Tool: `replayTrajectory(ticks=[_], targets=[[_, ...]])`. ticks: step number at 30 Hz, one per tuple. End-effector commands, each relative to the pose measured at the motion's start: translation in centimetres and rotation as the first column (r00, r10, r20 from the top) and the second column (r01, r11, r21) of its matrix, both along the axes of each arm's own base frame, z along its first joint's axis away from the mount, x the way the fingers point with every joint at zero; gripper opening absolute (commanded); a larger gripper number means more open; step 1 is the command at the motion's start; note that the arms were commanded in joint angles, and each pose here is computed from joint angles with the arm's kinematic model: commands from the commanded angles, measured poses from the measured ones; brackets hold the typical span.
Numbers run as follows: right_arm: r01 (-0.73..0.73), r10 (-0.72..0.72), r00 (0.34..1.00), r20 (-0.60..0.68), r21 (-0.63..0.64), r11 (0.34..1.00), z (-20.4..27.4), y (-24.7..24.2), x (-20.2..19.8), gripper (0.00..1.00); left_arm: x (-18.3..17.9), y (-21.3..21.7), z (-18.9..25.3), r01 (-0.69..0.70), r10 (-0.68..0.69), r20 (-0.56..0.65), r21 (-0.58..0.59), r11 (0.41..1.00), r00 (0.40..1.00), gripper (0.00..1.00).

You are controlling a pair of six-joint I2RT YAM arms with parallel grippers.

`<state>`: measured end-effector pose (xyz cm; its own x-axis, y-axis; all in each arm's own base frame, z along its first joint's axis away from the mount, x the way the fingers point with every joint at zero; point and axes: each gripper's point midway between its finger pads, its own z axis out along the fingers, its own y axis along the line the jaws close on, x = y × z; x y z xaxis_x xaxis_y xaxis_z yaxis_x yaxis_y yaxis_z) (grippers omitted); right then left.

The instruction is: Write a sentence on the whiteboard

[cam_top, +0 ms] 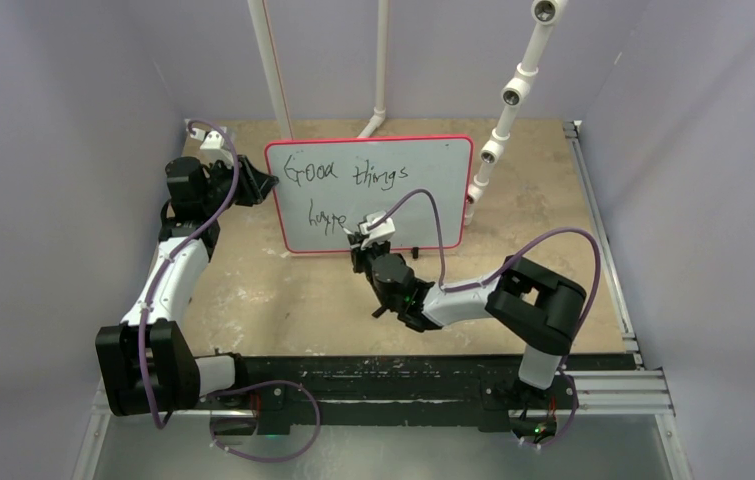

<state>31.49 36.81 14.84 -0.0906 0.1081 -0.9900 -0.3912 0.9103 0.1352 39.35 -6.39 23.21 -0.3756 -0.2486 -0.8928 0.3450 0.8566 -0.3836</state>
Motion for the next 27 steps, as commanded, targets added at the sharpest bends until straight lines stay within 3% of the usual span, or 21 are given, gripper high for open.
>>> replayTrajectory(ticks=[1,15,27], targets=[[0.041,-0.042,0.999,0.017,0.045,0.998,1.7,-1.3,0.1,0.00,-0.1,-0.3,1.1,0.013,-0.013,0.047,-0.003,1.000,0.999,0.29],[-0.109,0.100,0.991,0.084,0.113,0.988,6.0,-1.2,-2.1,0.00,-0.2,-0.2,1.2,0.014,-0.014,0.049,0.001,1.000,0.999,0.30],[-0.043,0.032,0.995,0.091,0.114,0.993,6.4,-2.2,-0.5,0.00,-0.2,-0.2,1.1,0.012,-0.012,0.046,0.000,1.000,0.999,0.29]])
